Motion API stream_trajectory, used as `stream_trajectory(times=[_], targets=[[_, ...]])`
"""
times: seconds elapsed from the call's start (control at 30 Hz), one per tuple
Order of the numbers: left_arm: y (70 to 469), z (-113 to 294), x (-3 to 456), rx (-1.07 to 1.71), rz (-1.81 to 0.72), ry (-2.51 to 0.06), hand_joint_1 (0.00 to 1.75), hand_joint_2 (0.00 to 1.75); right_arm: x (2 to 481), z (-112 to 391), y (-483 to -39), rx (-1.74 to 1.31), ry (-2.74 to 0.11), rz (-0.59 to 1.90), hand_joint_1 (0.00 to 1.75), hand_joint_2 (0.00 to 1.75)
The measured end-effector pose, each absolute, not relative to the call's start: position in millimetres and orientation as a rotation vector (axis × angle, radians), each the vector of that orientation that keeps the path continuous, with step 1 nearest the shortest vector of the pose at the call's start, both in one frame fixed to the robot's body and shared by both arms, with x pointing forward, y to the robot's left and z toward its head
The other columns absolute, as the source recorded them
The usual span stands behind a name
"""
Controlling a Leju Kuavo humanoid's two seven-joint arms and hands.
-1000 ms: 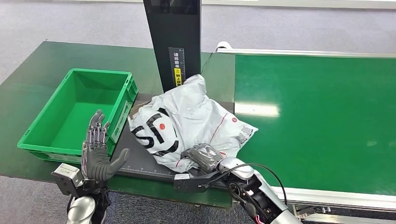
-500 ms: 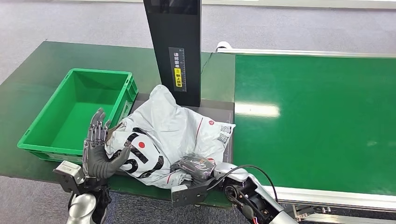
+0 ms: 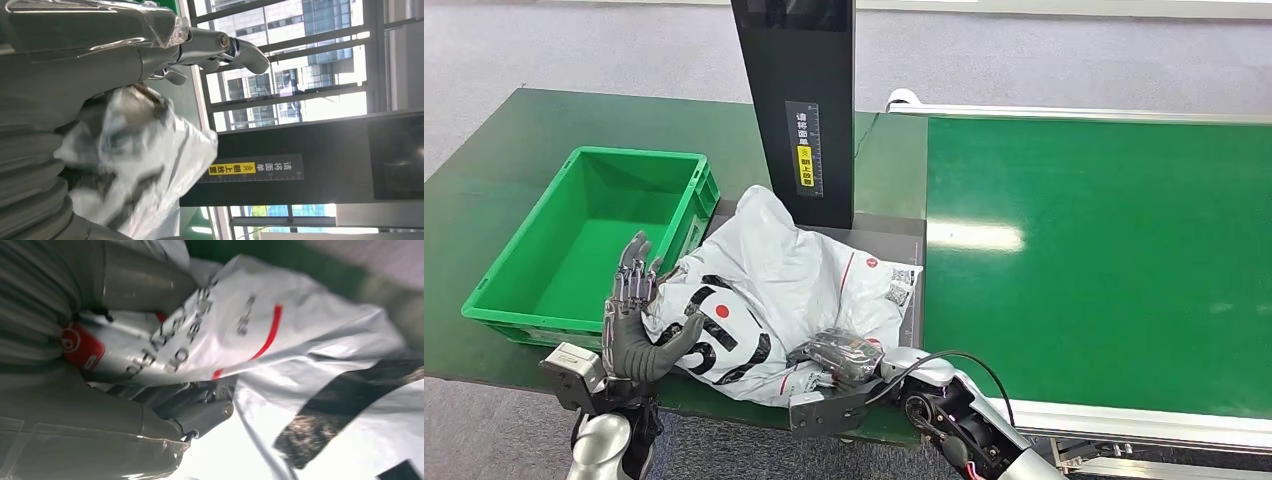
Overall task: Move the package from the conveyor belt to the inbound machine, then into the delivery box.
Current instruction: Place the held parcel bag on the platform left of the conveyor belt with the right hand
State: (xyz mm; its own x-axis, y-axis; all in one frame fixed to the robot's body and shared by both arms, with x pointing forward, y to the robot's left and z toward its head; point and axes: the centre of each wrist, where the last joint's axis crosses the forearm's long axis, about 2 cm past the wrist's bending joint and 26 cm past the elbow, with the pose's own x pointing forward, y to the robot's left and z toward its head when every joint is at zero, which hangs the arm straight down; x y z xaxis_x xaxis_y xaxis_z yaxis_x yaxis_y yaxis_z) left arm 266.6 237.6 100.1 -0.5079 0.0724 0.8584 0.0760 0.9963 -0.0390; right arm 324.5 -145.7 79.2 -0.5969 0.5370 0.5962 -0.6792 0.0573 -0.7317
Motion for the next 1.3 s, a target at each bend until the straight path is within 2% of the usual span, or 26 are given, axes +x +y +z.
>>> stream_trajectory(times=[0.17, 0.33, 0.47, 0.5, 0.63, 1.3], targets=[[237.9, 97.7, 263.8, -0.107, -0.006, -2.098, 0.00, 1.75, 327.3, 80.4, -147.4, 0.058, -1.462, 1.662, 0.00, 1.75], [237.9, 94.9, 260.4, -0.110, -0.010, -2.094, 0.00, 1.75, 323.5, 80.0, -152.4, 0.110, -1.601, 1.487, 0.00, 1.75], [237.7, 91.7, 256.6, -0.112, -0.018, -2.092, 0.00, 1.75, 319.8, 82.7, -158.6, 0.151, -1.697, 1.350, 0.00, 0.00], [237.7, 91.1, 255.9, -0.113, -0.019, -2.092, 0.00, 1.75, 319.1, 83.2, -160.6, 0.152, -1.715, 1.326, 0.00, 0.00], [237.7, 90.3, 254.9, -0.115, -0.021, -2.095, 0.00, 1.75, 313.9, 82.3, -167.2, 0.141, -1.762, 1.258, 0.00, 1.75], [237.6, 90.4, 255.0, -0.119, -0.022, -2.096, 0.00, 1.75, 305.8, 81.5, -178.7, 0.190, -1.853, 1.086, 0.00, 1.75]])
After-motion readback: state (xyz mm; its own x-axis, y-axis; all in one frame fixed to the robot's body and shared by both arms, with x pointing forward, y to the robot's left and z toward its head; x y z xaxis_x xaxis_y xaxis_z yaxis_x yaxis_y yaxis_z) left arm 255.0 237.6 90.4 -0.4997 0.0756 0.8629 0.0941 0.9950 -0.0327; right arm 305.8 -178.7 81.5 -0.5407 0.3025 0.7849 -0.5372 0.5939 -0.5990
